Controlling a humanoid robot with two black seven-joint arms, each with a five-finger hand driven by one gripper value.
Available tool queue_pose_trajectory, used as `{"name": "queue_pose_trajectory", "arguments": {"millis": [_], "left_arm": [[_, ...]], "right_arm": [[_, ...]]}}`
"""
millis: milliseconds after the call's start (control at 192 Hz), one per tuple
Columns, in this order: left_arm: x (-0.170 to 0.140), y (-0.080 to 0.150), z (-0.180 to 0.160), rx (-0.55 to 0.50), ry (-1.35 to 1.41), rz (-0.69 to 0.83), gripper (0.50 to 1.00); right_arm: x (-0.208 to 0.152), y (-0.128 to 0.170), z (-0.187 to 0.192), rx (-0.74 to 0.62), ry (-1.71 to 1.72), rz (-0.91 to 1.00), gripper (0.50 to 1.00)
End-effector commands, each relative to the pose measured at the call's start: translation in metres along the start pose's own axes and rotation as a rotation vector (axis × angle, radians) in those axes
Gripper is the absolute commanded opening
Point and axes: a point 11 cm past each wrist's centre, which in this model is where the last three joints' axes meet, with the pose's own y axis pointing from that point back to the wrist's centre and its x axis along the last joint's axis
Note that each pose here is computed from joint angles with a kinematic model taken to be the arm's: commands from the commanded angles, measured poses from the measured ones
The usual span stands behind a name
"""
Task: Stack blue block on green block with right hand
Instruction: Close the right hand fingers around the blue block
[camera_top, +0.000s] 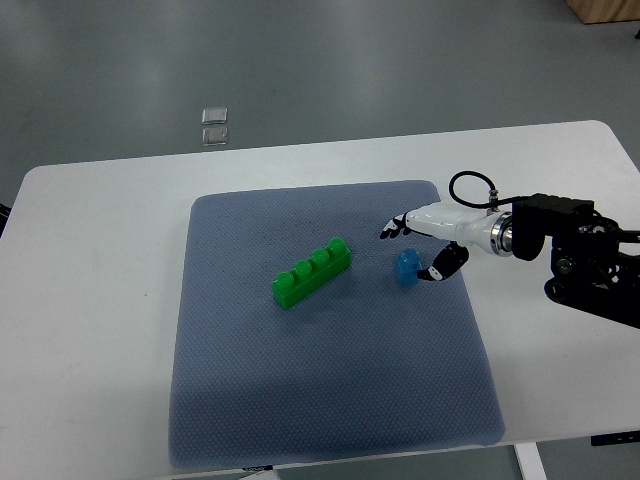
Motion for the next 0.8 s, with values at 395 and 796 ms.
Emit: {"name": "queue_pose_trajectory", "arguments": {"millis": [395, 796], "left_arm": [[-0.0001, 0.0000, 0.0000, 0.000, 0.000, 0.000, 1.000], [-0.0001, 0.0000, 0.0000, 0.000, 0.000, 0.000, 1.000]], "right_arm": [[-0.0049, -0.0003, 0.0002, -0.001, 0.008, -0.017, 0.785], [-0.0076, -0.0003, 0.0009, -0.003, 0.011, -0.030, 0.699]]}}
